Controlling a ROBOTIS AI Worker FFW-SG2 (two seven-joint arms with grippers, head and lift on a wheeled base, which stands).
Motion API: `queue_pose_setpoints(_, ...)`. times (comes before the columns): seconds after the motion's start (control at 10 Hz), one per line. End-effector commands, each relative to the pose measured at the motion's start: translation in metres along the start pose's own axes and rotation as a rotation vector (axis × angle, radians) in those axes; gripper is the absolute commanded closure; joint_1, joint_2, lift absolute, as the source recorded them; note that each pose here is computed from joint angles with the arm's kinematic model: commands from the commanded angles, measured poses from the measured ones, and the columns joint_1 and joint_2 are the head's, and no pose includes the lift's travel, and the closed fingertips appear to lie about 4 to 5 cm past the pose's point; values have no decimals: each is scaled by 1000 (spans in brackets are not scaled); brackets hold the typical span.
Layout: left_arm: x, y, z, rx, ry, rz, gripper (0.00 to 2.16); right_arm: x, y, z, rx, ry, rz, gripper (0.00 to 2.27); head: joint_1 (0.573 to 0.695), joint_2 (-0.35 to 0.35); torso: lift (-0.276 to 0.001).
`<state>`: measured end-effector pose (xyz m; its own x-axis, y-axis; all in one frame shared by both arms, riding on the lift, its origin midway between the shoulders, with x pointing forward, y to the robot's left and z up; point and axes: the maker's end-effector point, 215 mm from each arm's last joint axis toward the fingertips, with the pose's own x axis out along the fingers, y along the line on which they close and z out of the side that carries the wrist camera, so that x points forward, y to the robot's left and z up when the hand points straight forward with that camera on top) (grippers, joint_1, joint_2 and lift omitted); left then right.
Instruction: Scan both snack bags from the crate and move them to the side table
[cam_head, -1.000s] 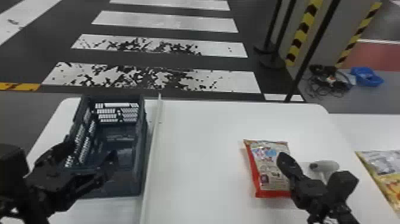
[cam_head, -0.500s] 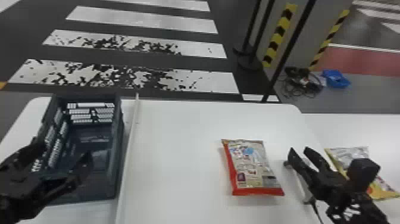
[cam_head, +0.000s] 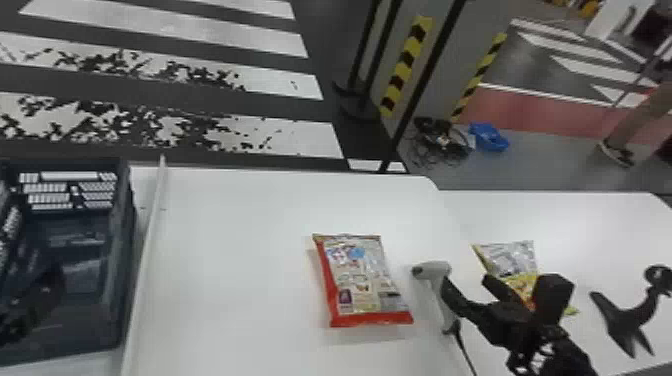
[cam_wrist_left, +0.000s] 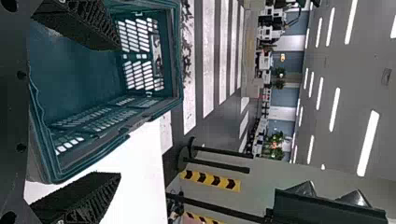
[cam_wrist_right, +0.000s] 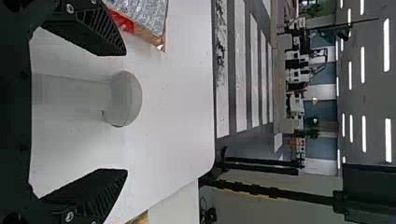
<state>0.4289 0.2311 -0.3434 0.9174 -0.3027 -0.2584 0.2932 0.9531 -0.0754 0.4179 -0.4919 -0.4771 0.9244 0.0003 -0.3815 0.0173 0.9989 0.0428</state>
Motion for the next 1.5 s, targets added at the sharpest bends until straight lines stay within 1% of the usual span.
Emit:
queue_pose_setpoints(0.0,4,0,2,-4,-4,-4,19,4,4,-17,14,29,16,76,695,-337,-95)
queue_pose_setpoints(0.2,5,3,1,-2,0,-4,19,14,8,-28,28,52,37,76,695,-328,-95)
queue_pose_setpoints(0.3,7,6,-3,-9,6,-1,19,20,11,-30,28,59,44,76,695,-323,-95)
queue_pose_setpoints(0.5,12,11,-2,-12,2,2,19,35,13,-38,27,91,57,103,695,-310,-95)
queue_pose_setpoints(0.6,13,11,-2,-12,2,2,19,40,13,-47,29,133,62,292,695,-301,-95)
queue_pose_setpoints(0.7,13,13,-1,-9,1,3,19,44,17,-55,28,165,78,630,695,-297,-95)
queue_pose_setpoints(0.8,13,13,0,-10,-2,1,19,46,14,-64,45,198,72,1700,695,-292,-95)
queue_pose_setpoints(0.9,13,13,1,-12,-6,1,19,45,11,-70,42,217,71,2202,695,-291,-95)
queue_pose_setpoints(1.1,13,13,1,-15,-10,2,19,45,8,-56,21,162,68,2240,695,-295,-95)
queue_pose_setpoints(1.2,14,12,1,-19,-13,1,19,41,4,-54,18,156,58,2240,695,-297,-95)
queue_pose_setpoints(1.4,14,10,0,-22,-14,-1,19,30,-4,-37,13,127,32,2240,695,-307,-95)
